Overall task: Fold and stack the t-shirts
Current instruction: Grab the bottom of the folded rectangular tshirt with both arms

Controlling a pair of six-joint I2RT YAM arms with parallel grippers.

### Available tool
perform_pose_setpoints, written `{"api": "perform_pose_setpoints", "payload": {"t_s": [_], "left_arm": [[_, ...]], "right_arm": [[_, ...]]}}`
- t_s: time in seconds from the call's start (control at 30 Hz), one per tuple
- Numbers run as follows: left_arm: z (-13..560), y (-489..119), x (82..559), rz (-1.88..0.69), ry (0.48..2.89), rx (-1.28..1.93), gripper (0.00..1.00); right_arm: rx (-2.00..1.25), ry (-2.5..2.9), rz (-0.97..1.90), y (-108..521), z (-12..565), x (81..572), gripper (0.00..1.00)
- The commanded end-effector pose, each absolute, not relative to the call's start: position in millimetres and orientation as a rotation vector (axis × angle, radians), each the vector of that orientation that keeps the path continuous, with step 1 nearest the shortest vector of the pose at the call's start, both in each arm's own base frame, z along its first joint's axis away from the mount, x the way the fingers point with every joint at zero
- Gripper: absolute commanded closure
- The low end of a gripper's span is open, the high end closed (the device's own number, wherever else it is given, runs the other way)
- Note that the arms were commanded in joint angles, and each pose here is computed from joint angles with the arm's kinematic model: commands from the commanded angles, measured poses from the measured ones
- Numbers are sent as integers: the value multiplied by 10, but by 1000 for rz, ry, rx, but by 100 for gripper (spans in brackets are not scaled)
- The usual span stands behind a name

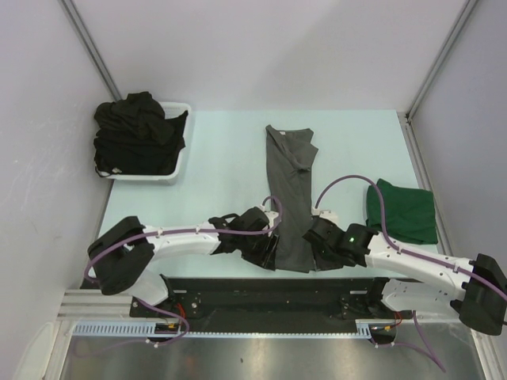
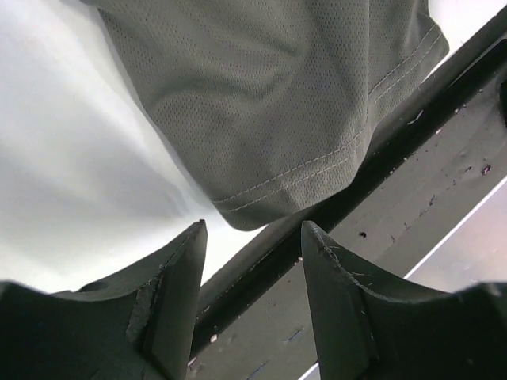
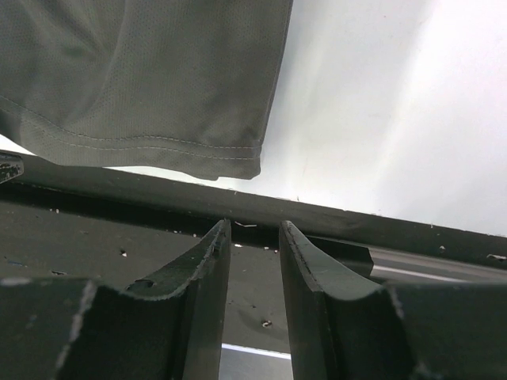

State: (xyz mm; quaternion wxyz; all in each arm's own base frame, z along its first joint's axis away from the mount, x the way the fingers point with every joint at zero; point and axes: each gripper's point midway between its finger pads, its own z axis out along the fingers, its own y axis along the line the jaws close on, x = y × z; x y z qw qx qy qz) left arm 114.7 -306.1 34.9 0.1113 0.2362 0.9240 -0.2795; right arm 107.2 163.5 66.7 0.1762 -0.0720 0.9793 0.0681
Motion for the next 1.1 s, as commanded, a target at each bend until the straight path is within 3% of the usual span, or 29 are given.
{"api": "perform_pose_setpoints", "payload": {"t_s": [0.0, 1.07], "left_arm": [[473, -3236, 1214, -878, 2645, 708, 43], [269, -3091, 1111, -763, 2693, 715, 42]], "right_arm": [[-207, 2737, 186, 1653, 788, 1145, 64], [-208, 2718, 198, 1696, 892, 1193, 63]]}}
